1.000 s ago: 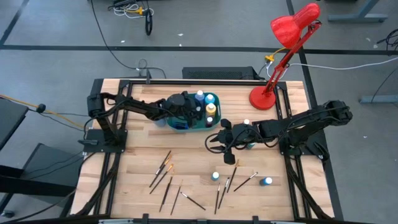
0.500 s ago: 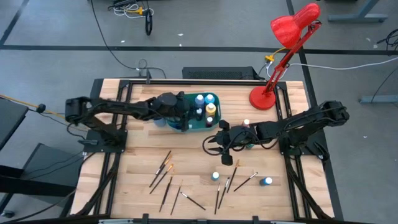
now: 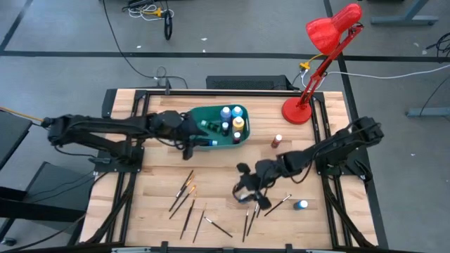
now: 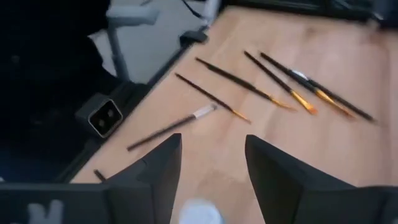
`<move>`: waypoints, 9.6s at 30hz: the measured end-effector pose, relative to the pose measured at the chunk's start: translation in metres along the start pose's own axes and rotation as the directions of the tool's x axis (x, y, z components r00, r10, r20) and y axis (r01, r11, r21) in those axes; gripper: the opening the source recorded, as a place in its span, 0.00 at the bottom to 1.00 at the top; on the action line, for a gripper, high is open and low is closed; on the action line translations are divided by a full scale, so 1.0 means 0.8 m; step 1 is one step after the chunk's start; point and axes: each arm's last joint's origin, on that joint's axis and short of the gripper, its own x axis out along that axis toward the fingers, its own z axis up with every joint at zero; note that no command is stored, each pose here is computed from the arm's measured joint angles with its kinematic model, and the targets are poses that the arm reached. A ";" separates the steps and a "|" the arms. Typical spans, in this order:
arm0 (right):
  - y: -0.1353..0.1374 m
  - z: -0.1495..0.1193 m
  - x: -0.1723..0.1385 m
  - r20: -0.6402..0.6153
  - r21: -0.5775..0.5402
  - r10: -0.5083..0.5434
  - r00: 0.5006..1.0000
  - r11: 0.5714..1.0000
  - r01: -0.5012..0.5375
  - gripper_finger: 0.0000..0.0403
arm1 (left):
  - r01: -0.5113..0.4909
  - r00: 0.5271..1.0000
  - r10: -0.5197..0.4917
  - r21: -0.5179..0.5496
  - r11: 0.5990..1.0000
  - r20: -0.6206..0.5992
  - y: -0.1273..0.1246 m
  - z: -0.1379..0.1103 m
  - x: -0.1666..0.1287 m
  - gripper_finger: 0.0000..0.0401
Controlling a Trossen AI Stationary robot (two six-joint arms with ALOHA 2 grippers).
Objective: Pick & Place Paint Supplies
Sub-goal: Put the small light blue paint bottle into the green bin, then put the small red paint bottle into the green bin
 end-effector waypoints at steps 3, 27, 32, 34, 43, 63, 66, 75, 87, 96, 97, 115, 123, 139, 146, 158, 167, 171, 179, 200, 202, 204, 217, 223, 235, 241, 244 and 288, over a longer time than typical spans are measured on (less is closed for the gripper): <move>0.007 -0.012 0.018 -0.018 -0.061 0.016 1.000 0.998 -0.017 0.43 | 0.025 1.000 -0.024 -0.038 0.999 0.016 -0.008 0.003 -0.016 0.34; 0.008 -0.030 0.032 -0.070 -0.084 0.082 0.994 0.993 -0.088 0.33 | 0.086 0.996 -0.086 0.027 0.996 0.012 -0.029 -0.006 -0.023 0.34; 0.008 -0.034 0.032 -0.077 -0.081 0.091 0.993 0.992 -0.097 0.29 | 0.085 0.996 -0.085 0.016 0.996 -0.001 -0.029 -0.011 -0.021 0.34; 0.008 -0.038 0.031 -0.064 -0.085 0.091 0.994 0.992 -0.096 0.28 | 0.085 0.996 -0.085 0.016 0.996 0.002 -0.029 -0.011 -0.021 0.34; 0.004 -0.049 0.025 0.059 -0.087 0.074 0.996 0.994 -0.069 0.27 | 0.085 0.996 -0.085 0.014 0.996 0.001 -0.029 -0.011 -0.021 0.34; 0.000 -0.024 0.021 0.255 -0.041 -0.026 0.967 0.998 0.037 0.28 | 0.085 0.996 -0.085 0.014 0.996 0.009 -0.029 -0.010 -0.021 0.34; 0.004 -0.026 0.022 0.234 -0.035 -0.019 0.972 0.999 0.028 0.32 | 0.064 0.997 -0.065 0.026 0.998 0.047 -0.028 -0.006 -0.021 0.34; 0.016 -0.040 0.027 0.118 -0.108 0.000 0.993 0.994 0.013 0.47 | 0.018 0.994 -0.020 0.017 1.000 0.110 -0.027 0.002 -0.022 0.34; 0.015 -0.051 0.028 0.027 -0.101 0.004 1.000 0.995 -0.001 0.45 | 0.020 0.993 -0.020 0.008 1.000 0.112 -0.027 0.002 -0.022 0.34; 0.014 -0.071 0.023 -0.001 -0.106 -0.006 1.000 0.994 0.006 0.43 | 0.019 0.993 -0.020 0.007 1.000 0.113 -0.027 0.002 -0.022 0.34; 0.014 -0.074 0.022 0.004 -0.109 -0.007 1.000 0.994 0.007 0.43 | 0.019 0.993 -0.020 0.007 1.000 0.112 -0.027 0.002 -0.022 0.34; 0.002 -0.076 0.016 0.074 -0.089 -0.031 0.997 0.995 0.038 0.26 | 0.019 0.993 -0.020 0.016 1.000 0.113 -0.027 0.002 -0.022 0.34; -0.016 -0.026 0.010 0.358 -0.099 -0.323 0.876 0.920 0.380 0.29 | 0.018 0.993 -0.020 0.016 1.000 0.119 -0.027 0.003 -0.022 0.34; -0.099 0.027 -0.005 0.024 0.304 -0.913 0.407 0.394 0.867 0.27 | 0.016 0.993 -0.022 0.054 0.998 0.114 -0.030 0.002 -0.022 0.34; -0.113 0.023 -0.012 0.001 0.321 -0.929 0.371 0.351 0.879 0.26 | 0.028 0.993 -0.037 0.087 0.996 0.111 -0.034 0.002 -0.022 0.34; -0.150 -0.029 0.022 -0.083 0.239 -0.969 0.232 0.206 0.949 0.27 | 0.034 0.997 -0.040 0.091 0.995 0.073 -0.036 -0.003 -0.022 0.34; -0.151 -0.031 0.022 -0.092 0.259 -0.966 0.242 0.212 0.942 0.27 | 0.033 0.998 -0.038 0.113 0.993 0.047 -0.035 -0.006 -0.022 0.34; -0.155 -0.035 0.023 -0.107 0.319 -0.937 0.334 0.285 0.904 0.30 | 0.033 0.998 -0.038 0.114 0.993 0.046 -0.035 -0.006 -0.022 0.34; -0.164 -0.043 0.018 -0.162 0.298 -0.926 0.340 0.283 0.912 0.32 | 0.033 0.998 -0.038 0.112 0.993 0.046 -0.035 -0.006 -0.022 0.34; -0.152 -0.008 0.008 -0.042 0.167 -0.923 0.384 0.372 0.913 0.43 | 0.037 0.998 -0.042 0.113 0.993 0.043 -0.037 -0.007 -0.022 0.34; -0.141 0.008 0.002 -0.004 0.141 -0.918 0.396 0.392 0.909 0.42 | 0.037 0.998 -0.042 0.113 0.993 0.040 -0.037 -0.007 -0.022 0.34; -0.128 0.025 -0.007 0.035 0.120 -0.912 0.410 0.411 0.904 0.41 | 0.038 0.999 -0.041 0.114 0.993 0.032 -0.037 -0.008 -0.022 0.34; -0.048 0.049 -0.076 -0.133 0.116 -0.844 0.520 0.508 0.853 0.40 | 0.044 0.998 -0.040 0.093 0.995 -0.039 -0.039 -0.019 -0.003 0.34; -0.033 0.021 -0.119 -0.391 0.191 -0.791 0.470 0.430 0.882 0.43 | 0.048 0.998 -0.044 0.098 0.994 -0.044 -0.041 -0.020 0.010 0.34; -0.044 -0.024 -0.157 -0.737 0.213 -0.608 0.294 0.204 0.956 0.56 | 0.047 0.998 -0.044 0.098 0.994 -0.035 -0.041 -0.020 0.013 0.34; -0.058 -0.028 -0.164 -0.774 0.295 -0.558 0.297 0.097 0.951 0.55 | 0.047 0.998 -0.044 0.096 0.994 -0.034 -0.041 -0.020 0.013 0.34; -0.063 -0.029 -0.166 -0.787 0.316 -0.534 0.308 0.079 0.945 0.54 | 0.047 0.998 -0.044 0.097 0.994 -0.034 -0.041 -0.020 0.013 0.34; -0.097 -0.060 -0.138 -0.777 0.458 -0.452 0.438 0.072 0.886 0.24 | 0.049 0.998 -0.046 0.098 0.994 -0.034 -0.041 -0.020 0.013 0.34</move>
